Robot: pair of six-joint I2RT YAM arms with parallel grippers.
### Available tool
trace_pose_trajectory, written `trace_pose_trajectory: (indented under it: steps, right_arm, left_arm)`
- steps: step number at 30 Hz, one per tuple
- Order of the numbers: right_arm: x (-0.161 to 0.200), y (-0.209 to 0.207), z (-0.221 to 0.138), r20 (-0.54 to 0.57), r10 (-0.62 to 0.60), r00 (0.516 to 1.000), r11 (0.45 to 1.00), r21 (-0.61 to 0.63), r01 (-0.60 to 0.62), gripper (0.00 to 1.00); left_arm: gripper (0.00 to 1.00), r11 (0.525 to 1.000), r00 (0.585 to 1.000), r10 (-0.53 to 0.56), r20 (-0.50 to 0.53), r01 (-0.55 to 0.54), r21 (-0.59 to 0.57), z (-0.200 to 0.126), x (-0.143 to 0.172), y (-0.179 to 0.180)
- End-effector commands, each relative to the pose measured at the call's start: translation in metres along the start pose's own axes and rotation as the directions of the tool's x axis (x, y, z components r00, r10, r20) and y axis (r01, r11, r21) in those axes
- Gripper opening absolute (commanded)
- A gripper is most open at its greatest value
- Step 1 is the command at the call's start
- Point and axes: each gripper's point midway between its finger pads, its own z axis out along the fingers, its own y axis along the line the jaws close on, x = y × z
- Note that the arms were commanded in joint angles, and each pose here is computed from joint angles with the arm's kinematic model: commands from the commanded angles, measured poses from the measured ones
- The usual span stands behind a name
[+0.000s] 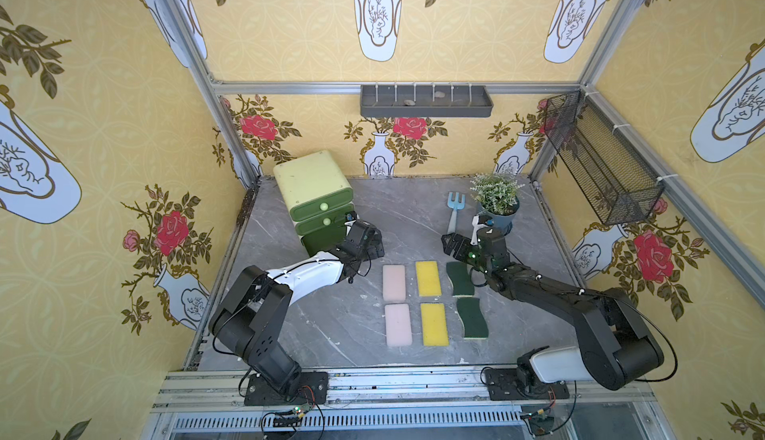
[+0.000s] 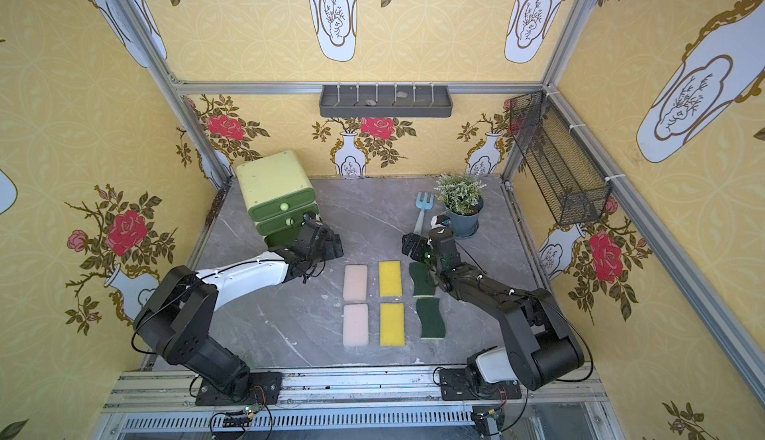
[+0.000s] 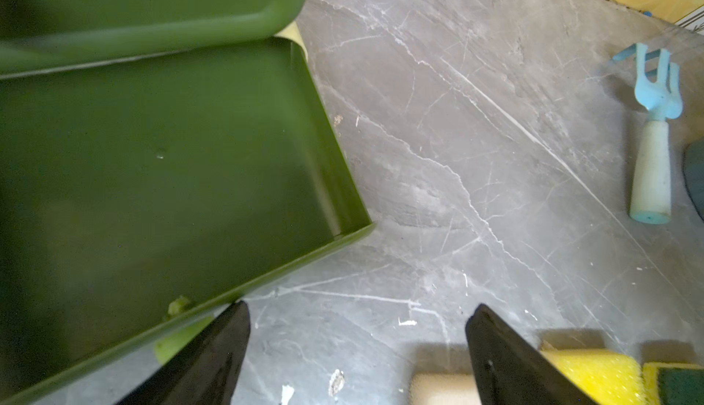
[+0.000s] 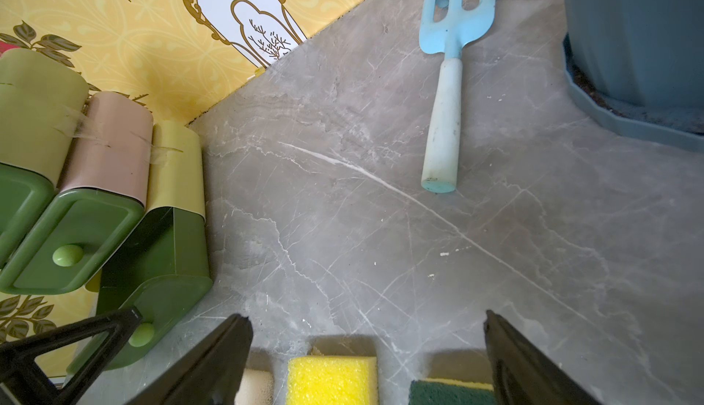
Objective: Take the sponge out of the drawer
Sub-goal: Close the drawer in the storage box.
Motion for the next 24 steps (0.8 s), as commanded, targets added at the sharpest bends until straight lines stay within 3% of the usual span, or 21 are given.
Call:
trace_pose_trajectory:
  steps: [1,24]
  right_arm:
    - [-0.01,0.008,0.0,0.036,-0.002,0.999,1.0,-0.028,0.003,0.98]
    - [-0.01,0.008,0.001,0.033,-0.001,0.999,0.999,-0.032,0.003,0.97]
  left_arm:
    - [0.94,0.999,0.999,0.032,0.042,-0.032,-0.005,0.005,-0.013,0.003]
    - [0.94,0.998,0.994,0.043,0.099,-0.038,-0.058,0.039,-0.047,0.035]
